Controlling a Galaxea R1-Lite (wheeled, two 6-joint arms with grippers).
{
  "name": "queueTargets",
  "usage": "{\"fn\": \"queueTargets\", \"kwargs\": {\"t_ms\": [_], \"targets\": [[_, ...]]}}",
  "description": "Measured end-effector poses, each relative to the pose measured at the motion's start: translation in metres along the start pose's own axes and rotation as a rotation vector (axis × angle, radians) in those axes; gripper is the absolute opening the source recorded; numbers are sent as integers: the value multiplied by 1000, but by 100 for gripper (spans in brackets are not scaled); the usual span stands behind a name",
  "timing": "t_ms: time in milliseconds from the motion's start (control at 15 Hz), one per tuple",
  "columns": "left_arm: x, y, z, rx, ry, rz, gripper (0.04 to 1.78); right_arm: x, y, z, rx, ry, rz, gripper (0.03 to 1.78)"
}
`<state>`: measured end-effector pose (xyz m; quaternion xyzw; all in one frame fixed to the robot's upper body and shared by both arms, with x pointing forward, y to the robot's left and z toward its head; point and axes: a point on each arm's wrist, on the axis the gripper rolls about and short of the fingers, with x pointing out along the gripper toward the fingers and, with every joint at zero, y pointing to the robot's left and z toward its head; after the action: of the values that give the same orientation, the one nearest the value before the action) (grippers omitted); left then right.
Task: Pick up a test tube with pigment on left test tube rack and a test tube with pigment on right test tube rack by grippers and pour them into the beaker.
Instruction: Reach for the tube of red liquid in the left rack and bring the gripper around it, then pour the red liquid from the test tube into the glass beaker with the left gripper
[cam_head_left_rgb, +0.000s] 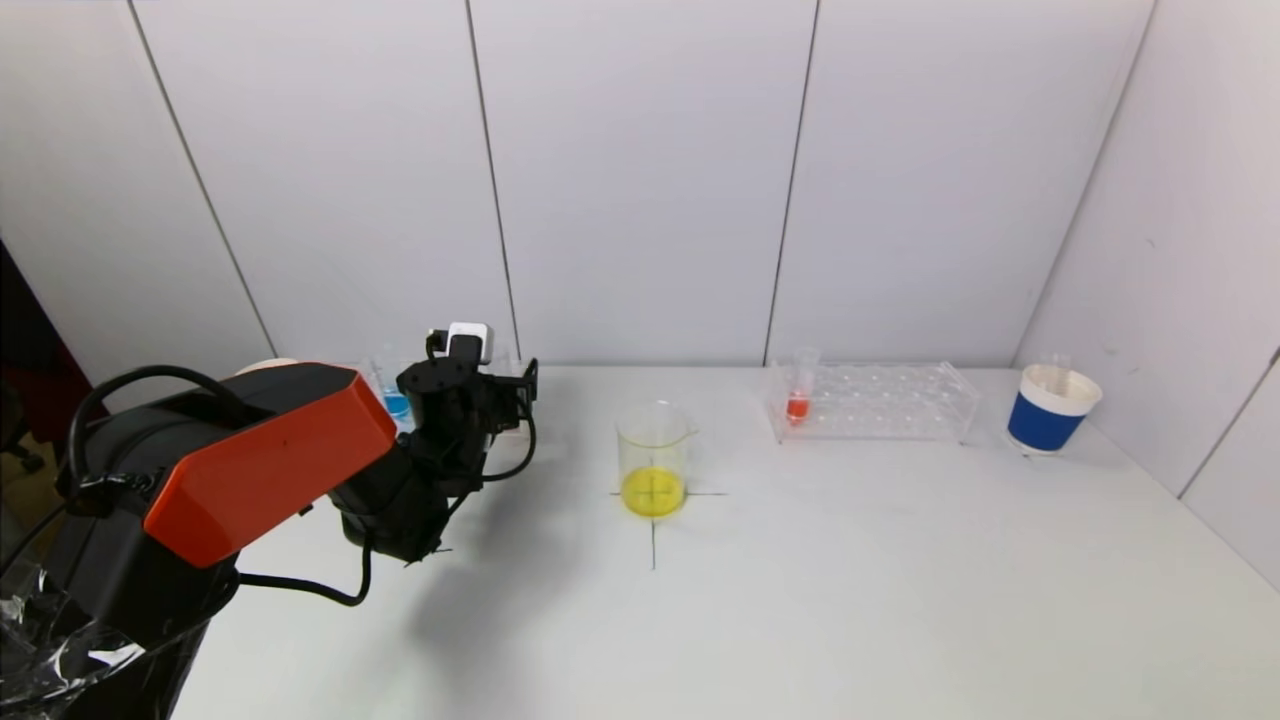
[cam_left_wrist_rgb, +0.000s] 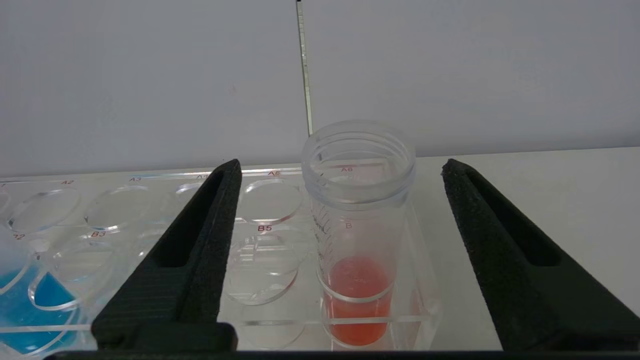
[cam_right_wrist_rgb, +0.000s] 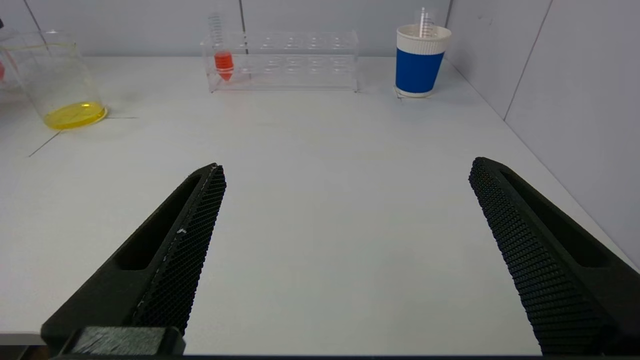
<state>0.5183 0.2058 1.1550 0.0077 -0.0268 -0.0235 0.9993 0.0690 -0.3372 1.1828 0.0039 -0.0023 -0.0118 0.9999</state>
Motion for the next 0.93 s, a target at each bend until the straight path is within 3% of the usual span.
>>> {"fn": "queueTargets", "kwargs": {"t_ms": [333,933], "targets": [[0,-1,0,0,0,-2,52,0,0,0,0,0,0,177],[0,-1,0,0,0,-2,46,0,0,0,0,0,0,177]]}}
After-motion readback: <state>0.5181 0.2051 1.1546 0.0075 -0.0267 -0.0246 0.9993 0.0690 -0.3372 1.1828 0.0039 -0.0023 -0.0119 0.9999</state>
